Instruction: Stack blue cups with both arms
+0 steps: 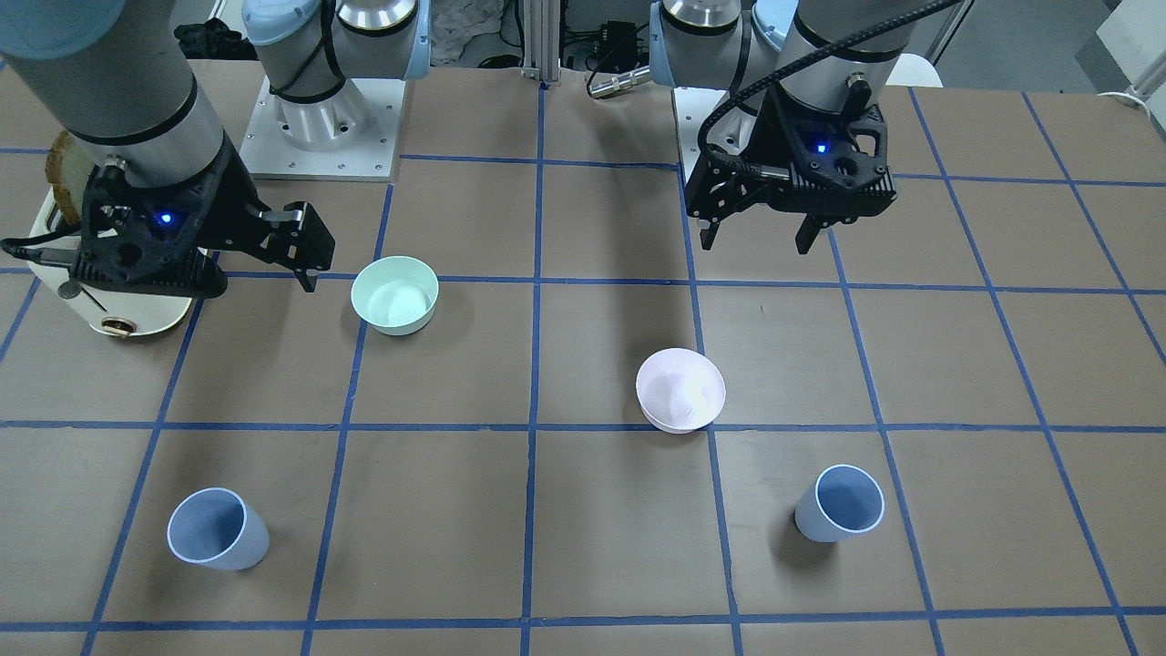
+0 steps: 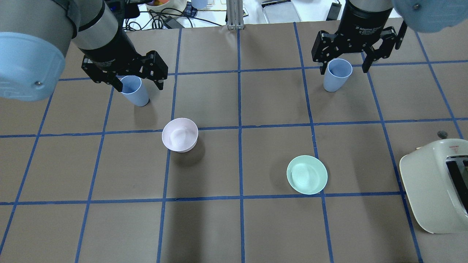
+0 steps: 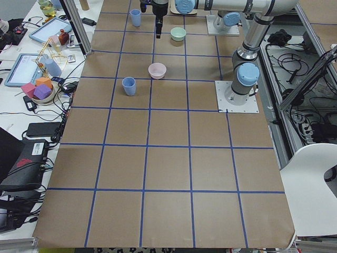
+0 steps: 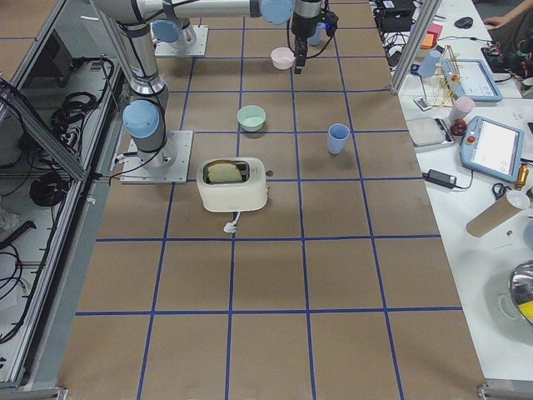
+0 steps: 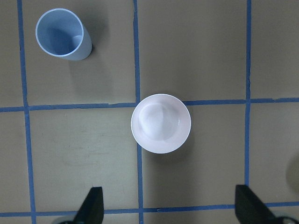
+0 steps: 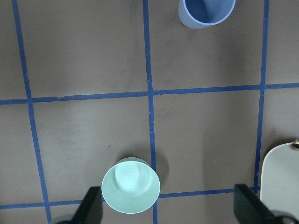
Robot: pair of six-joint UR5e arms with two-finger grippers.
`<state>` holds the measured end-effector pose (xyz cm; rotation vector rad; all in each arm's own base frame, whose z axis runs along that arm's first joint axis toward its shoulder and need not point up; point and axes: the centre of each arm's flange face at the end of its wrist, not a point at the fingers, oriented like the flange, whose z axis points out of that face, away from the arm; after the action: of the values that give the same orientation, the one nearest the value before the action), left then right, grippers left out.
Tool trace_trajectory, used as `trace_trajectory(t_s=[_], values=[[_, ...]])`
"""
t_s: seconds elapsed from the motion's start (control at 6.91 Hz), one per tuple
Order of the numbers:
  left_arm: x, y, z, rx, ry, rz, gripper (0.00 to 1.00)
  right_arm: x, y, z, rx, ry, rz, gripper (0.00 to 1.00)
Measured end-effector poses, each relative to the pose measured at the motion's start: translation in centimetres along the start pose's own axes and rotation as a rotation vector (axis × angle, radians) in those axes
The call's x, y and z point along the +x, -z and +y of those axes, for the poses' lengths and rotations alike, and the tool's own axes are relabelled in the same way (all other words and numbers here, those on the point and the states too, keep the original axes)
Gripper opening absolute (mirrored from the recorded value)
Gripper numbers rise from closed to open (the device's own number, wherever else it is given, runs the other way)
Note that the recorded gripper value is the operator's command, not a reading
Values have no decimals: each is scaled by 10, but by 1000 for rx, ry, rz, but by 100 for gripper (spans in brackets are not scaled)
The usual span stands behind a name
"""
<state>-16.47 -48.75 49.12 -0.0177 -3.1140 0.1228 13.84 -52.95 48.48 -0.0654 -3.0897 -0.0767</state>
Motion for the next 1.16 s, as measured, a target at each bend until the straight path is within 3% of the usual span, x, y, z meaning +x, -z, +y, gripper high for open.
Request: trace_trajectory(t_s=[0.72, 1.16], values=[[0, 0, -1, 4, -1, 0, 100, -2, 5, 10, 50, 4, -15, 100], [0, 4, 0, 13, 0, -1, 100, -7, 8, 12, 55, 12, -80, 100]])
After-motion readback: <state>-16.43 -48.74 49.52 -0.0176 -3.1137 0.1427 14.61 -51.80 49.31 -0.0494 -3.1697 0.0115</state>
